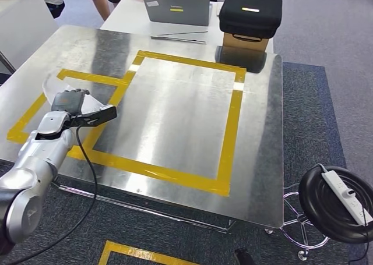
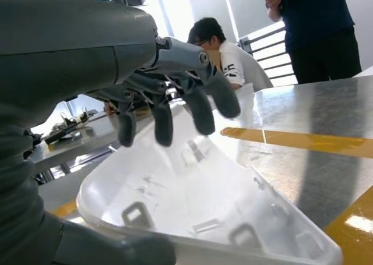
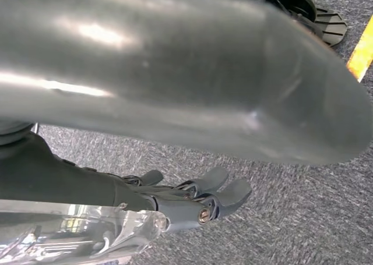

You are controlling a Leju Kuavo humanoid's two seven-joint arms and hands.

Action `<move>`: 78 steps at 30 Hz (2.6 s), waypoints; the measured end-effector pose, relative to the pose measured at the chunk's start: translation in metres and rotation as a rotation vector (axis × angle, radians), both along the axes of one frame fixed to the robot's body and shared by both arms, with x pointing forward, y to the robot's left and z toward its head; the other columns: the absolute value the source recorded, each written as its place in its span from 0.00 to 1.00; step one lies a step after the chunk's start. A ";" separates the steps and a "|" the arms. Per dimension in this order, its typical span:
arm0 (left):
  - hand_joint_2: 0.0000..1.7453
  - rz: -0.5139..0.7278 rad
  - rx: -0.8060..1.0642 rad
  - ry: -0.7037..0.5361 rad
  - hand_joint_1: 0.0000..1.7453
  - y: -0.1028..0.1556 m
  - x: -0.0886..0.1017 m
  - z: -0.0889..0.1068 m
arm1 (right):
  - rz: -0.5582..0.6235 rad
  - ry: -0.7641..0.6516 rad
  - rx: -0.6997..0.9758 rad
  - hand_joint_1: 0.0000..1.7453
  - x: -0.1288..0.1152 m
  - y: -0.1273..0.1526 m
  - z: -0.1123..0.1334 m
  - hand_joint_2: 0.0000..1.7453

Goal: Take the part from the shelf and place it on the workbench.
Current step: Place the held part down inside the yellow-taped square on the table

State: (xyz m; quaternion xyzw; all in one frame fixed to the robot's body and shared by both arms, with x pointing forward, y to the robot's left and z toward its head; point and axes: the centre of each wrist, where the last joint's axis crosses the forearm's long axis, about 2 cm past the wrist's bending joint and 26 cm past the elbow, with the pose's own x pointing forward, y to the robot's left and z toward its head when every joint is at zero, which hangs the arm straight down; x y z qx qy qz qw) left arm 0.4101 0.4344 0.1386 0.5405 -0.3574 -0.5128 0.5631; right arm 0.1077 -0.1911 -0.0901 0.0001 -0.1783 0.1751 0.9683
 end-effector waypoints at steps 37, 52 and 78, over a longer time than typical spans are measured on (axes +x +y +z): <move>0.00 -0.015 -0.025 -0.001 0.00 -0.013 0.003 -0.001 | 0.001 0.008 0.002 0.00 0.001 0.000 0.000 0.00; 0.00 -0.103 -0.048 -0.048 0.00 -0.026 0.009 0.005 | -0.008 0.006 0.002 0.00 0.000 0.000 0.000 0.00; 0.00 -0.073 -0.091 -0.099 0.00 -0.032 0.014 0.014 | -0.008 0.011 0.002 0.00 -0.002 0.000 0.000 0.00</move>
